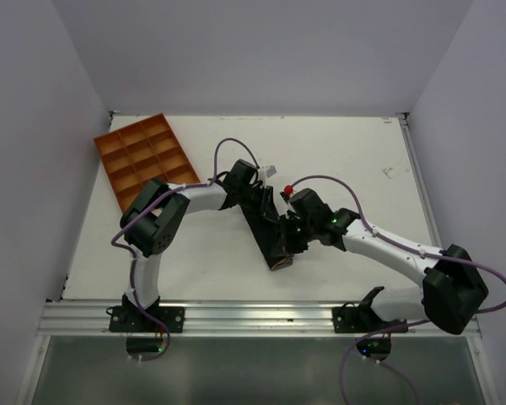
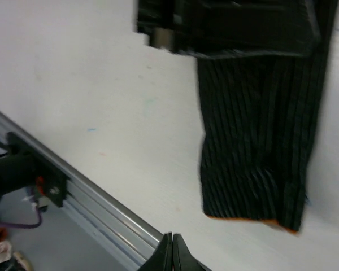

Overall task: Roll the underwear
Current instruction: Fold the underwear

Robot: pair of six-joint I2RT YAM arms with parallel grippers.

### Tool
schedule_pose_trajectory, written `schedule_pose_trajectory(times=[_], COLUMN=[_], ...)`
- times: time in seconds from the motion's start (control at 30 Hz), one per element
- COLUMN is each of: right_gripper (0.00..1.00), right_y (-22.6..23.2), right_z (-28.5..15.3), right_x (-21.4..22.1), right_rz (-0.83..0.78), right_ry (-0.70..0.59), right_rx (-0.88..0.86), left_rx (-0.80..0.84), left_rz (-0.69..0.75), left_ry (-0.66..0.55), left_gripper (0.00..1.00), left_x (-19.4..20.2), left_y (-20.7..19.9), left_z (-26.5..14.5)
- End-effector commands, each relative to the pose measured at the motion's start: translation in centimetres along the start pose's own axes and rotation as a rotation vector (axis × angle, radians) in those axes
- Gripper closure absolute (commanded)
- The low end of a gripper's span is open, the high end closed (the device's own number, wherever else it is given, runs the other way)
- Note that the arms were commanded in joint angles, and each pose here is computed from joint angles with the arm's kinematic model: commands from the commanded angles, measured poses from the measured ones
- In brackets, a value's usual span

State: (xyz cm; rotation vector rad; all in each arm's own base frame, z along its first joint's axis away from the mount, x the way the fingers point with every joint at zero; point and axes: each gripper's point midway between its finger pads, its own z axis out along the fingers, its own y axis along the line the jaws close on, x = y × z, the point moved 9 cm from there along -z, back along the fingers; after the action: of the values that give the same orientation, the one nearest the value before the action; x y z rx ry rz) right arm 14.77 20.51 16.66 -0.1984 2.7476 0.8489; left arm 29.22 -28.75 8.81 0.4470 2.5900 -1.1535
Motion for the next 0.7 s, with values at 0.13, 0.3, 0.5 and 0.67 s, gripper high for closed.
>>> schedule_pose_trajectory(times=[0.13,0.3,0.5,0.67], right_gripper=[1.0,1.0,1.0,1.0], right_y=[1.8,0.1,-1.7,-3.3], right_z=[2.9,4.0,6.0,7.0], right_x=[-1.7,-2.6,-2.0,-0.6], right_rz=[0.003,0.054,0.1,0.139], right_ry=[0.064,0.061,0.119,0.146], right_rx=[-0.428,-0.47,-0.426,-0.4], left_rx=[0.024,0.012,0.005,-0.008], left_rz=[0.043,0.052,0.051,0.053], left_ry=[-0.009,-0.008,-0.001,0.006], left_gripper=[0.7,0.69,0.7,0.7], left_x=[-0.8,-0.9,-0.9,-0.9], left_y=[-0.4,-0.3,-0.1,0.1], left_z=[0.0,-0.2,0.0,0.1])
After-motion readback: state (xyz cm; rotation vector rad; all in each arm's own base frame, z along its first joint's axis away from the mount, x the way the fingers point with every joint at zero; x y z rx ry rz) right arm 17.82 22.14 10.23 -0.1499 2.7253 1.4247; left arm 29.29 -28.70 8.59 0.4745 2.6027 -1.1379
